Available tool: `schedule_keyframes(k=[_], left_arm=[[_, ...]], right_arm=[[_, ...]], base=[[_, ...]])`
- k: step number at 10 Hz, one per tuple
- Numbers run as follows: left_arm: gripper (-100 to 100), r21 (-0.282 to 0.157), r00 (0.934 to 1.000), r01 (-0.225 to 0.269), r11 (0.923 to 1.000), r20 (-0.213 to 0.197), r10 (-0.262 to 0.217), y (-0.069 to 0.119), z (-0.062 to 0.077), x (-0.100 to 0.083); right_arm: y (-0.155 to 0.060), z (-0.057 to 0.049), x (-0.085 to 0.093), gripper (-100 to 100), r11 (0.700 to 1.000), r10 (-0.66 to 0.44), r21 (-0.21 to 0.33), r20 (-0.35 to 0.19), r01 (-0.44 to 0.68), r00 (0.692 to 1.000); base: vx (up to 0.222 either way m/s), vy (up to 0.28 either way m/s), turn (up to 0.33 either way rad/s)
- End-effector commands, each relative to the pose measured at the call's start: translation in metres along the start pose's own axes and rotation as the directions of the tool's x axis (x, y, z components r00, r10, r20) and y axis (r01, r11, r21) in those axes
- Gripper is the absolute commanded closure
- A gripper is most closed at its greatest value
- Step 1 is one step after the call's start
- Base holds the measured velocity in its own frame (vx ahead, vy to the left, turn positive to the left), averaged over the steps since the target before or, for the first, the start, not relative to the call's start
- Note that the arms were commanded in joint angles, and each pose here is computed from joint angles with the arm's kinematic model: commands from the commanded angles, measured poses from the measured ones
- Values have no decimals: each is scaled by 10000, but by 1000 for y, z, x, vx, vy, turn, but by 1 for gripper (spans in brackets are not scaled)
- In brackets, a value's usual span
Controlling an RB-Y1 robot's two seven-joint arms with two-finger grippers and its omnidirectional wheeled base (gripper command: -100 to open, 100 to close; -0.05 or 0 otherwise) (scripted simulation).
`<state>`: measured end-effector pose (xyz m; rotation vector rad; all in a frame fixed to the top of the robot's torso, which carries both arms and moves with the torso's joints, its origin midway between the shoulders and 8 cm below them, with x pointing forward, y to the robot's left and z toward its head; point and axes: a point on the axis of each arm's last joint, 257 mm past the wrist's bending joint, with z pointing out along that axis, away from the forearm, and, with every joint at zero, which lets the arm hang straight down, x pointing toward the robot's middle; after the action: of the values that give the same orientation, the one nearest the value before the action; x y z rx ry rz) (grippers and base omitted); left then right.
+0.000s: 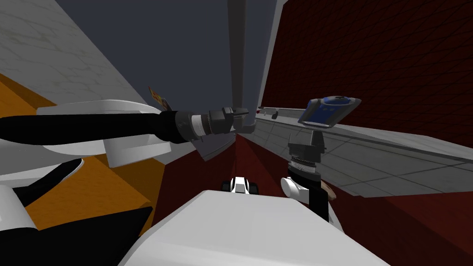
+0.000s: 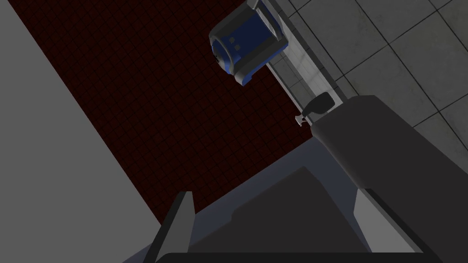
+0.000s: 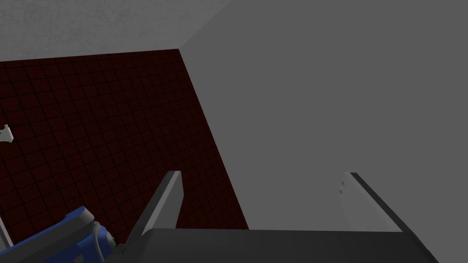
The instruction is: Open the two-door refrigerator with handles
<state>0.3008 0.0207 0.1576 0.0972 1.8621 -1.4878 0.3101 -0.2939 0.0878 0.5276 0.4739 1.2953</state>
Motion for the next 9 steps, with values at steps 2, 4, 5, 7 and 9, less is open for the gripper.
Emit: schedule_keyframes(k=[2,4,5,7,9], left_arm=[[-100,228,9998,-201,9995,76,199,-20,-2,-4],[0,-204,9999,151,9997,16,-151,0,-1,-1],[0,-261,9998,214,9994,8,-214,3,-1,-1],[0,-335,9995,306,9990,-6,-306,7,0,0],[0,-367,9994,344,9987,-12,-344,9,0,0]], right_arm=[[0,0,0,0,10000,0,0,0,0,10000],[0,0,0,0,10000,0,1,0,0,10000],[0,0,0,0,10000,0,1,0,0,10000],[0,0,0,0,10000,0,1,0,0,10000],[0,0,0,0,10000,0,0,0,0,10000]], base=[[-1,-2,-24],[6,-9,-16],[0,-6,-11],[0,0,0],[0,0,0]])
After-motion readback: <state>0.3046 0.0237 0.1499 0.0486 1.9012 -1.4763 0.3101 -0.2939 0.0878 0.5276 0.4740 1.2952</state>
